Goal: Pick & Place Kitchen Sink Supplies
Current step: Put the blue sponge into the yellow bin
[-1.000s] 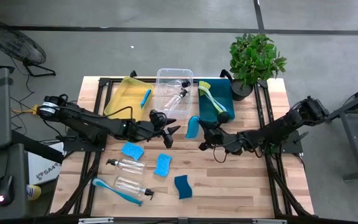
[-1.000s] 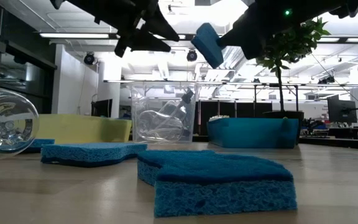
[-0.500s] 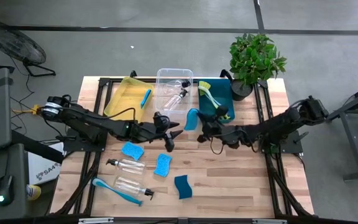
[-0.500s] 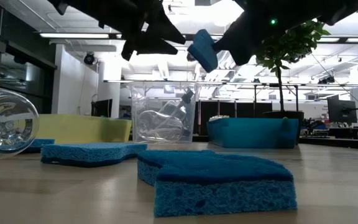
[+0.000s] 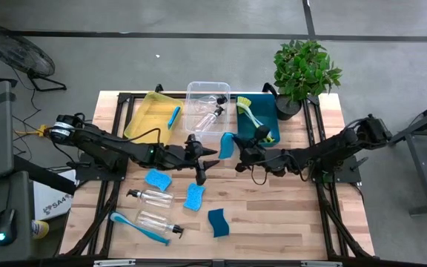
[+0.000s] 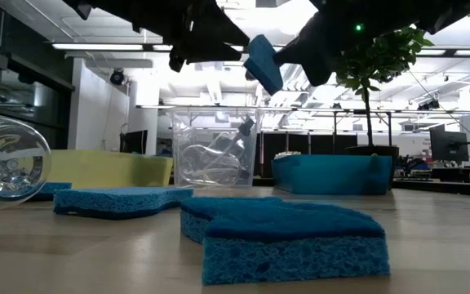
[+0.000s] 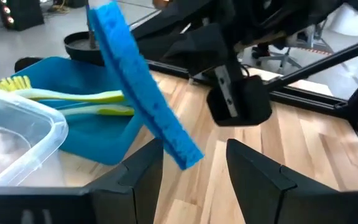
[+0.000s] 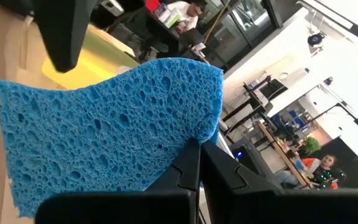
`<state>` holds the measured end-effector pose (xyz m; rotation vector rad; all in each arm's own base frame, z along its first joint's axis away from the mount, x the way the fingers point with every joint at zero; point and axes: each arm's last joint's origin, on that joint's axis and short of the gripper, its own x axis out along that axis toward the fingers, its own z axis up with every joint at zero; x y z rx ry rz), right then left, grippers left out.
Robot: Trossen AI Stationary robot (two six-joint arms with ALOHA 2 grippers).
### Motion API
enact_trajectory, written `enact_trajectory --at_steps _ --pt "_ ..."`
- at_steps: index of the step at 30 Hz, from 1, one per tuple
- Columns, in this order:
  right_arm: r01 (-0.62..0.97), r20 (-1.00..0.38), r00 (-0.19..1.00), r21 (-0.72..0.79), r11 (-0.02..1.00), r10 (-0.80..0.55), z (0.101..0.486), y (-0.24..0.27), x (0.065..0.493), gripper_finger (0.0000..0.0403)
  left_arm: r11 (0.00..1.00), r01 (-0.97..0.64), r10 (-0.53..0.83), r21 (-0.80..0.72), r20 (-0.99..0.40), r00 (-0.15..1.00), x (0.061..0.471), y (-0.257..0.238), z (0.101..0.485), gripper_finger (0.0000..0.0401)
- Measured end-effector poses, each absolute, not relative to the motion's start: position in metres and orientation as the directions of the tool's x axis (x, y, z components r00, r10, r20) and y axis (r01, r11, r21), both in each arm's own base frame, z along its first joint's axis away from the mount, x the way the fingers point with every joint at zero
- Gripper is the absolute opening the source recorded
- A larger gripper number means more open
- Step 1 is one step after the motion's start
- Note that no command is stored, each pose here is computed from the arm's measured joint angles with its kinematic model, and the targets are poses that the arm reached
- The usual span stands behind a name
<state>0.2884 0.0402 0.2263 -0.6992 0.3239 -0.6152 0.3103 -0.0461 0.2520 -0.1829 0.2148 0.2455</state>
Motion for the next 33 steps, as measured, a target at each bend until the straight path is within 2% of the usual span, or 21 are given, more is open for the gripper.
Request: enact_trajectory --at_steps 33 --pt "0.426 -0.034 0.766 -0.721 0.547 -0.642 0.238 0.046 0.298 0.0 0.937 -0.304 0.268 -0.172 -0.203 0.942 0.316 -0.046 0.248 0.0173"
